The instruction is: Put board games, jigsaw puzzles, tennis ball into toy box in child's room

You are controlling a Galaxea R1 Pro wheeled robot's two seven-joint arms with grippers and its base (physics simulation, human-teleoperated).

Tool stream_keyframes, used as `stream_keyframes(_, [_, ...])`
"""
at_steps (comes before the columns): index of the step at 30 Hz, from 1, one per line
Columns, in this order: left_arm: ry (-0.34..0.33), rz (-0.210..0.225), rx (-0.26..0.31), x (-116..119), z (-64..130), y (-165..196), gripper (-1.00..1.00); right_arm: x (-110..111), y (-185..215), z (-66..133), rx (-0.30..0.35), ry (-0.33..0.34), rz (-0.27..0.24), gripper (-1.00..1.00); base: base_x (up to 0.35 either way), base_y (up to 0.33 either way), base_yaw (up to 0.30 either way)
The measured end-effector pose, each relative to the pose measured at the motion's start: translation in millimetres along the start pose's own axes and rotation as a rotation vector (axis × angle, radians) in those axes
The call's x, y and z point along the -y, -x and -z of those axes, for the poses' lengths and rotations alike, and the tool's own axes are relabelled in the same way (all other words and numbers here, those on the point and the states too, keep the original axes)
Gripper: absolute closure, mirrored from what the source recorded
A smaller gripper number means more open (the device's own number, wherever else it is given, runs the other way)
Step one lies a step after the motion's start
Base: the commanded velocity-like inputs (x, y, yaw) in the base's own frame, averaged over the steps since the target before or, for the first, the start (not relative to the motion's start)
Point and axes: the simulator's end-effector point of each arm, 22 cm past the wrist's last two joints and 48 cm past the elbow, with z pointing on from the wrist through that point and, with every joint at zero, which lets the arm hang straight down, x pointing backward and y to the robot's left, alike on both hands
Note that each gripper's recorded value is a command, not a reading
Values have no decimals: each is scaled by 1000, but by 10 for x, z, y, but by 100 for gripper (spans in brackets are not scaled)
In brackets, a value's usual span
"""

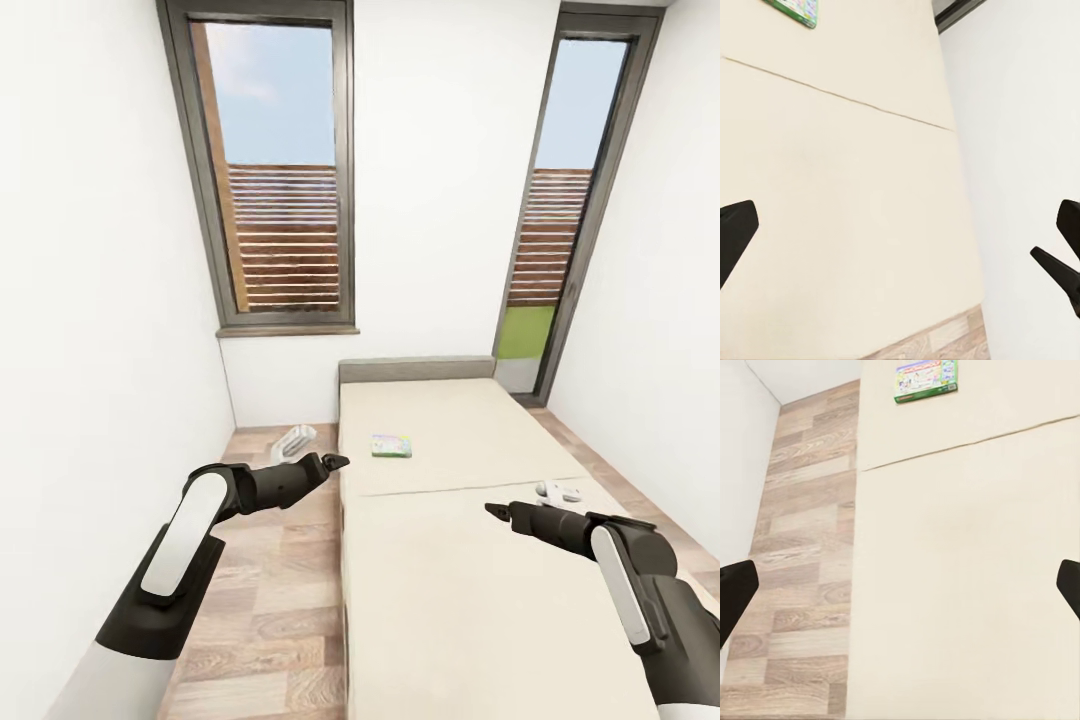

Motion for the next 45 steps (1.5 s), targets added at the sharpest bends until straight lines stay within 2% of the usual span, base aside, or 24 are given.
stream_keyframes(23, [0, -1, 0, 3, -1, 5, -100, -66, 77, 48, 21, 11, 11, -100, 18, 36, 0])
stream_keyframes(45, [0, -1, 1, 2, -1, 4, -100, -104, 144, 91, 38, 14, 22, -100, 1, 230, 0])
